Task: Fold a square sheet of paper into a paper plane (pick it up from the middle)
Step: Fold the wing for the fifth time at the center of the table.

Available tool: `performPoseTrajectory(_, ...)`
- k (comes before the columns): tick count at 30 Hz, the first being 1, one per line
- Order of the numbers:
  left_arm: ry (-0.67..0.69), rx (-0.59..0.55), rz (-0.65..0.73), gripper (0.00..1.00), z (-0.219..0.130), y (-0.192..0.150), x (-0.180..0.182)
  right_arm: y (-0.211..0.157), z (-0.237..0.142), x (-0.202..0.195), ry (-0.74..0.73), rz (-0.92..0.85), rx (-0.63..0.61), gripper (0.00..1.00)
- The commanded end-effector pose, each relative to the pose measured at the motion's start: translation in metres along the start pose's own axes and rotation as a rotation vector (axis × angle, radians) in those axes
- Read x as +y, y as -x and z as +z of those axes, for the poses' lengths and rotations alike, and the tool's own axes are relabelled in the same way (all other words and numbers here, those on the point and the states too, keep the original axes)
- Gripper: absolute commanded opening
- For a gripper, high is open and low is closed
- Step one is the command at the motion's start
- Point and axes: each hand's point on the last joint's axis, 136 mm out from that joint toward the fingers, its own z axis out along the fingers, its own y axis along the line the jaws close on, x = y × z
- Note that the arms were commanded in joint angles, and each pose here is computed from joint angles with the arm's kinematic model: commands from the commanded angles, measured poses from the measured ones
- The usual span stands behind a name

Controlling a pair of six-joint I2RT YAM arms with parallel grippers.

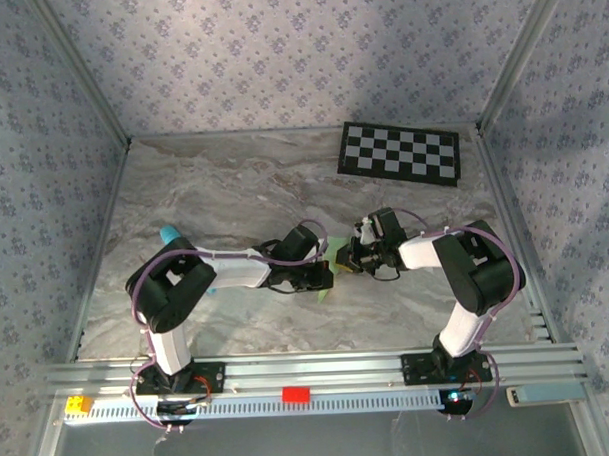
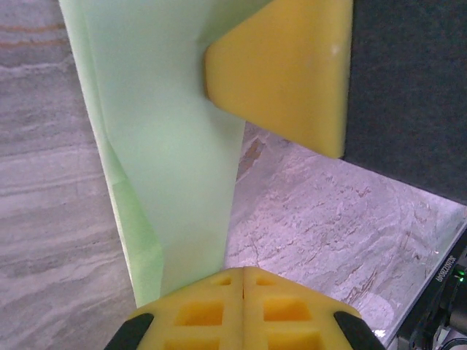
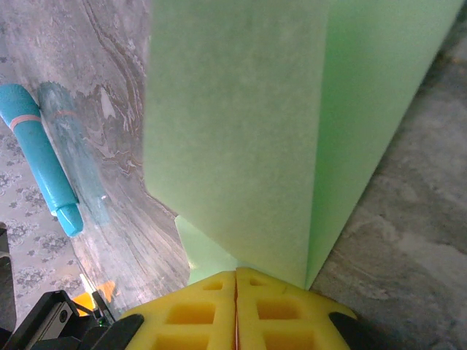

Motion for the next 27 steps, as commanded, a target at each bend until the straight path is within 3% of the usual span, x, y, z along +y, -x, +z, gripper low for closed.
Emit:
performPoseTrajectory(1,0.047,0.023,-0.01,0.05,0.006,-0.008,0.019,-0.009,0.003,-0.026,-0.103,0.029,0.012,0.09)
performPoseTrajectory(11,0.057,0.051,-0.101,0.01,0.01,-0.033,0.045,-0.005,0.002,-0.021,-0.09,0.021,0.007,0.1)
performPoseTrajectory(20,0.048,0.06,-0.112,0.0,0.01,-0.039,0.048,0.023,-0.019,0.025,-0.005,-0.067,-0.066,0.14)
performPoseTrajectory(27,0.043,0.05,-0.109,0.0,0.009,-0.036,0.046,0.005,-0.018,0.039,0.017,-0.121,-0.027,0.16)
